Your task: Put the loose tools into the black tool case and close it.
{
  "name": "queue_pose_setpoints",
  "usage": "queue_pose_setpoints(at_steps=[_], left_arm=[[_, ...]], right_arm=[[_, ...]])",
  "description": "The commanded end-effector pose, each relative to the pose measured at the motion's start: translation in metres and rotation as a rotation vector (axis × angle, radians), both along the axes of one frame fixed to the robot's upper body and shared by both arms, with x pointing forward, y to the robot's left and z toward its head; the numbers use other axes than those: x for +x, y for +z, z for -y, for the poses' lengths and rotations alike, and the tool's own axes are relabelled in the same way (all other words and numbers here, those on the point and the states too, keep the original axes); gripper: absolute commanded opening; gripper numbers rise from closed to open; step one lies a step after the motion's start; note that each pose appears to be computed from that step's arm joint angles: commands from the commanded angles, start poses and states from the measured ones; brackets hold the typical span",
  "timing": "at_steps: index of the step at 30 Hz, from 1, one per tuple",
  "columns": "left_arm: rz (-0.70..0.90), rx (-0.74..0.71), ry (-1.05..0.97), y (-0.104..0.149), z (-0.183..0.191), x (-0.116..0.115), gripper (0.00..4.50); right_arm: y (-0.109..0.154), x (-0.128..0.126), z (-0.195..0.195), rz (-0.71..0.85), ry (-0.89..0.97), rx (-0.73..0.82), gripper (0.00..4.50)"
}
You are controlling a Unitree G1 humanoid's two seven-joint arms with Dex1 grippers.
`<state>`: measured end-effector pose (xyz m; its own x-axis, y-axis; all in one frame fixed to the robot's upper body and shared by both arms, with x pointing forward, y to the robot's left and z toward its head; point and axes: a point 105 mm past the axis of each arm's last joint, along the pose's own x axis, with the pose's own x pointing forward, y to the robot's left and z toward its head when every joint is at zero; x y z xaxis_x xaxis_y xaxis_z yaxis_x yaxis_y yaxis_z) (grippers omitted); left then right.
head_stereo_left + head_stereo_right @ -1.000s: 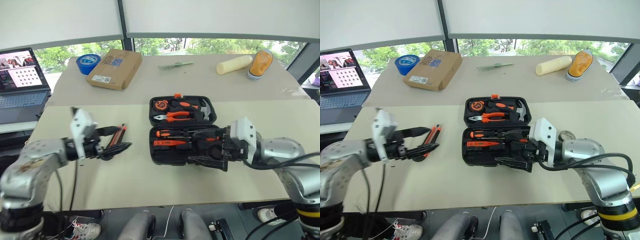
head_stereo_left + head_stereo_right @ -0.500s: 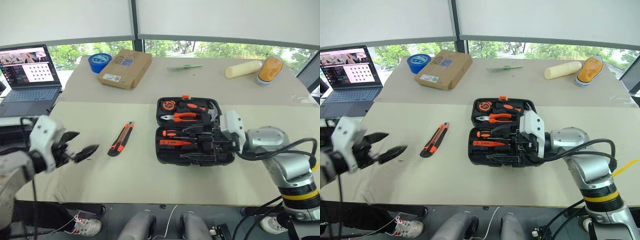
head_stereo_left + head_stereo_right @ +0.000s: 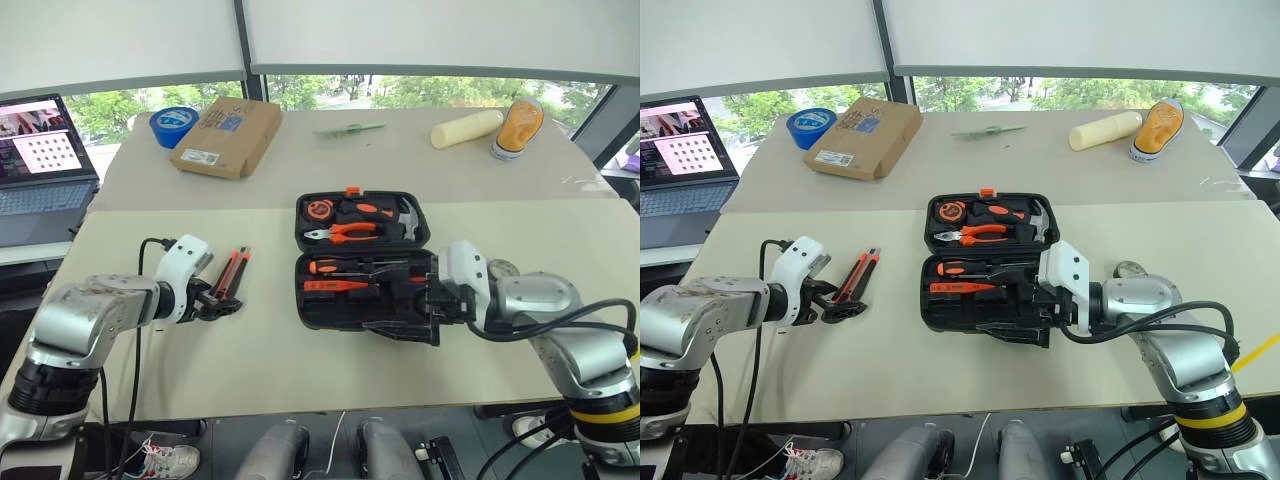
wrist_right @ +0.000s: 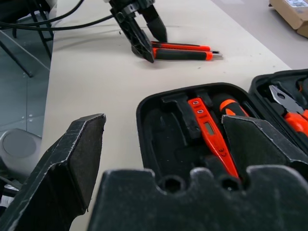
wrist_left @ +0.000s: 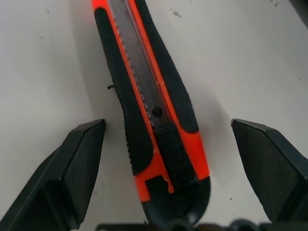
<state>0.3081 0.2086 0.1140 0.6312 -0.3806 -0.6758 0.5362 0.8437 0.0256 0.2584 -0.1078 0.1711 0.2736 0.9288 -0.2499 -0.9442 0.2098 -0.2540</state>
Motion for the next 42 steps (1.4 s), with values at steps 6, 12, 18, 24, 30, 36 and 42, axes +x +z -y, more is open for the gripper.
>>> queue_pose_setpoints(at_steps=[6, 12, 18, 24, 30, 36, 42], left_arm=[[-0.021, 0.043, -0.006, -0.021, 0.002, -0.005, 3.41], [0.009, 0.021, -0.011, -0.015, 0.001, -0.001, 1.8], [0.319, -0.173, -0.315, 0.075, 0.042, 0.017, 1.78], [0.438, -0.081, -0.79, 0.113, 0.101, 0.014, 1.78], [0.39, -0.059, -1.06, 0.105, 0.164, 0.012, 1.78], [0.187, 0.079, -1.2, 0.056, 0.183, -0.006, 1.78], [0.107, 0.115, -1.237, 0.038, 0.187, -0.02, 1.78]], right_arm=[[0.013, -0.004, 0.006, 0.05, -0.037, 0.023, 4.5], [0.014, -0.003, 0.012, 0.067, -0.073, 0.0, 4.5], [0.013, -0.014, 0.025, 0.021, -0.092, -0.014, 4.5], [0.013, -0.024, 0.041, -0.011, -0.136, -0.043, 4.5], [0.009, -0.03, 0.044, 0.001, -0.179, -0.06, 4.5], [0.003, -0.036, 0.047, 0.014, -0.261, -0.053, 4.5], [0.001, -0.039, 0.051, 0.033, -0.302, -0.059, 4.5]])
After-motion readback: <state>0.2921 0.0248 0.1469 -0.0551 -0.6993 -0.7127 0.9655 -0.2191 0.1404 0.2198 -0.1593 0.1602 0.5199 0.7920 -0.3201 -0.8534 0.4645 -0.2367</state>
